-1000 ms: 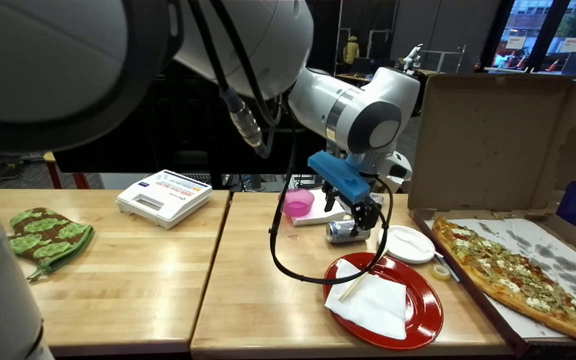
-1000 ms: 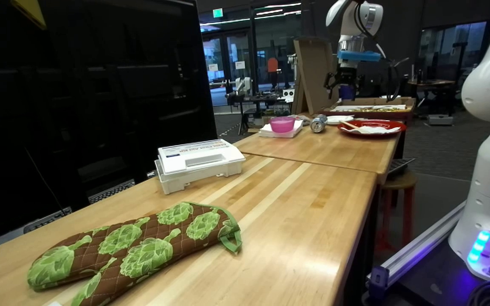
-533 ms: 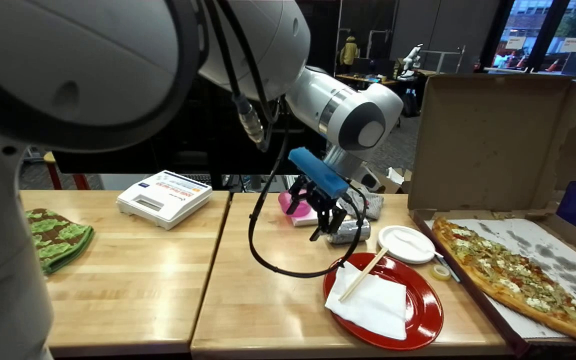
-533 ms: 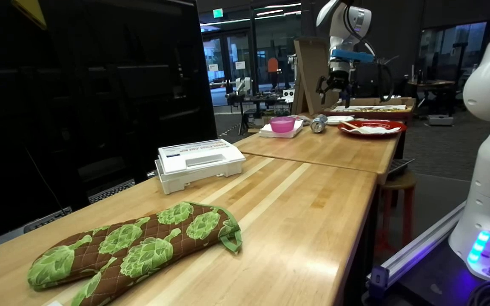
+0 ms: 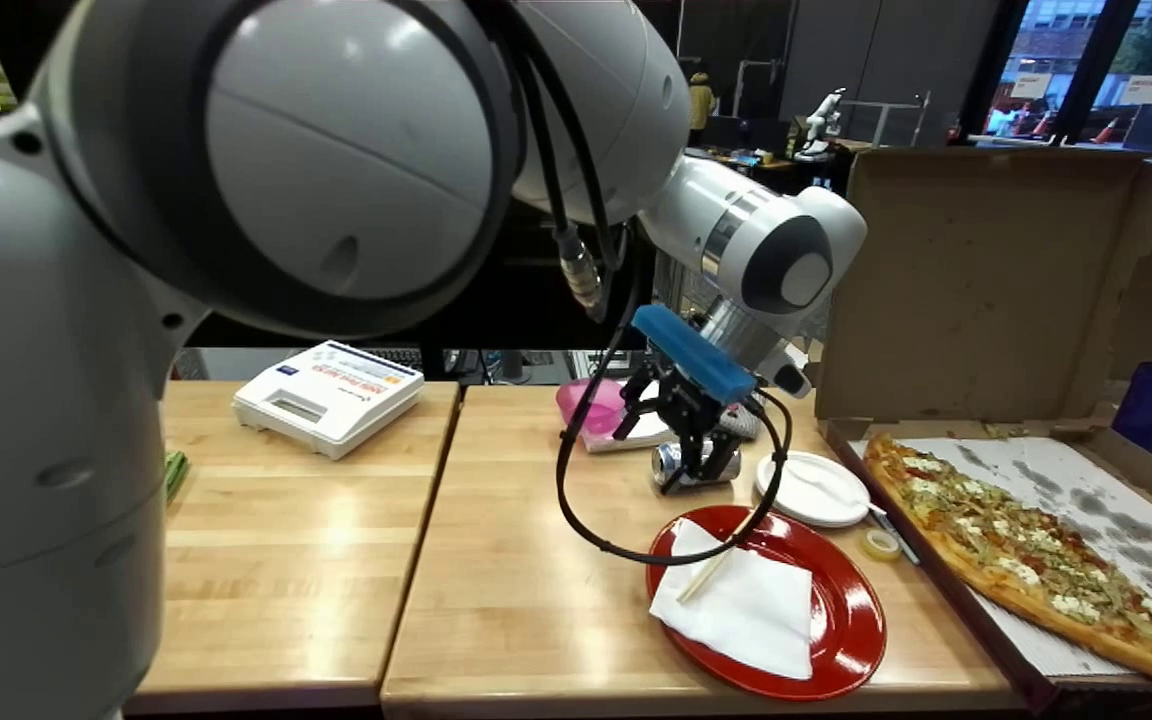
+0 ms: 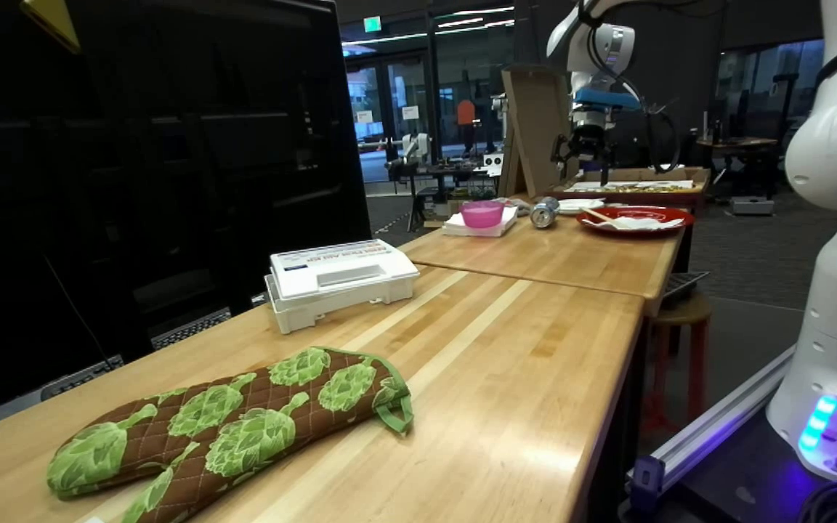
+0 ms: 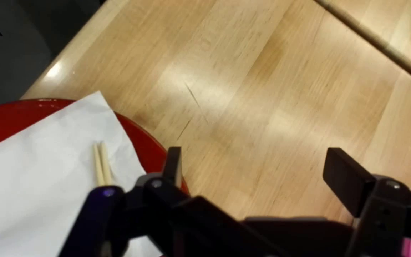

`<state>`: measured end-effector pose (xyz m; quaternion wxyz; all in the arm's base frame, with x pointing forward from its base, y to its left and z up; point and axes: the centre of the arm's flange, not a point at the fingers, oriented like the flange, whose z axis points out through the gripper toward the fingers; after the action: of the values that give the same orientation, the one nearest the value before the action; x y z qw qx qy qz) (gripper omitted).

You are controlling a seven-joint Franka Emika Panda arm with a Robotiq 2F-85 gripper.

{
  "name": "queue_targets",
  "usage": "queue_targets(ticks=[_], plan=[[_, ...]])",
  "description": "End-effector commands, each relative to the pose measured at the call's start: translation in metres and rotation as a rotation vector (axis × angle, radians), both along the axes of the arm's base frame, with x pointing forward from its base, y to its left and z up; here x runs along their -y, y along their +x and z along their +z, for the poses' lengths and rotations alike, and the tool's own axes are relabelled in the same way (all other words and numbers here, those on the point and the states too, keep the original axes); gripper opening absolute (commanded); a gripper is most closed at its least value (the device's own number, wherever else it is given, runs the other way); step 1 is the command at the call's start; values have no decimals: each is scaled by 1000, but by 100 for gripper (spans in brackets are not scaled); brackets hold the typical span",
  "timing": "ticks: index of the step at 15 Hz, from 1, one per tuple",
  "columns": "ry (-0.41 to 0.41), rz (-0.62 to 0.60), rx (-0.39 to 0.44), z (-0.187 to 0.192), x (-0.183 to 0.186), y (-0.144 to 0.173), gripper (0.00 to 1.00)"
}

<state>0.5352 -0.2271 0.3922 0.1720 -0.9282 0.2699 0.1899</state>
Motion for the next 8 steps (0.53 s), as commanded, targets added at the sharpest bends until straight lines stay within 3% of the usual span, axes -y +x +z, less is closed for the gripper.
queue_targets(ticks=[1,4,8], plan=[[-2,-96,47,-10,35,16,100],[-23,-139,89,-28,58,11,100],[-168,-157,169,-40,75,5,100]])
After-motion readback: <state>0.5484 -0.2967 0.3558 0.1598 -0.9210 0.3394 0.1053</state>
